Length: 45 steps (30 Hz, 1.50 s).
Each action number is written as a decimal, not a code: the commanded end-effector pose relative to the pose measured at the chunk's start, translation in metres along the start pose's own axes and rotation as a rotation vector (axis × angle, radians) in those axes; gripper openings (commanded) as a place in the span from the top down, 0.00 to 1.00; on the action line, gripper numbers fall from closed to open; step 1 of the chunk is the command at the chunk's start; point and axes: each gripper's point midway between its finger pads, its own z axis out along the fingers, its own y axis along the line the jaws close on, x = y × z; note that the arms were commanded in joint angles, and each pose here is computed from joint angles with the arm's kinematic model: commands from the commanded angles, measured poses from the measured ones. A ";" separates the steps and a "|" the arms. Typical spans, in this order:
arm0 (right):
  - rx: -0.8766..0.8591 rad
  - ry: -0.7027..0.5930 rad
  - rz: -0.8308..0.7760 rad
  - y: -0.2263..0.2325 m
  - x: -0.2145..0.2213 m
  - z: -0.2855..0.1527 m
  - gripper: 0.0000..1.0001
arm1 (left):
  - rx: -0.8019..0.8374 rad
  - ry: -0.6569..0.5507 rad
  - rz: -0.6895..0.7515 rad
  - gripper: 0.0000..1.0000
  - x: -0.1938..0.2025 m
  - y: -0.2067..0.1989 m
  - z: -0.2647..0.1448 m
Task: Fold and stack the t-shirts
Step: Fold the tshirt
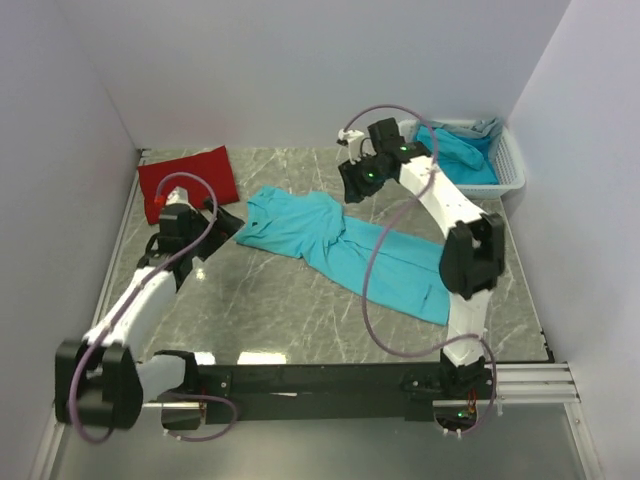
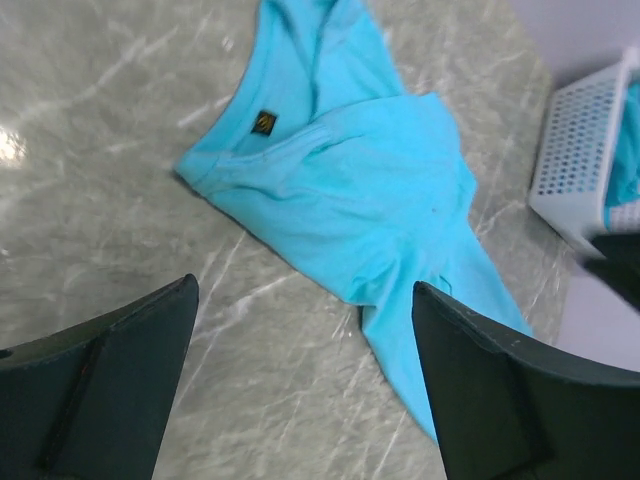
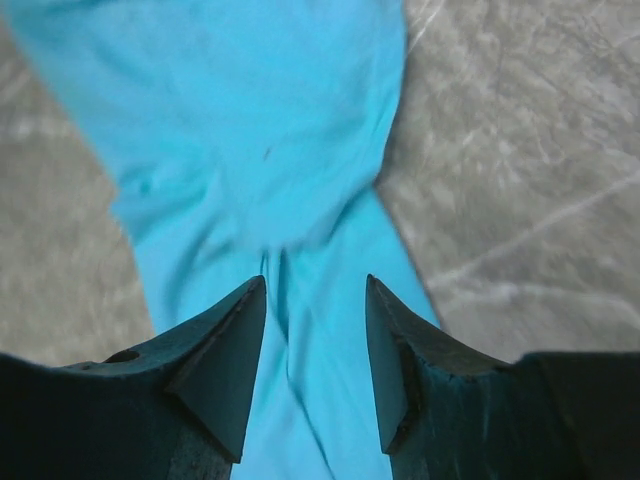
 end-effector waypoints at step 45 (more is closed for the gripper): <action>0.084 0.556 -0.612 0.046 0.314 -0.093 0.47 | -0.312 0.114 -0.140 0.99 -0.021 0.053 0.117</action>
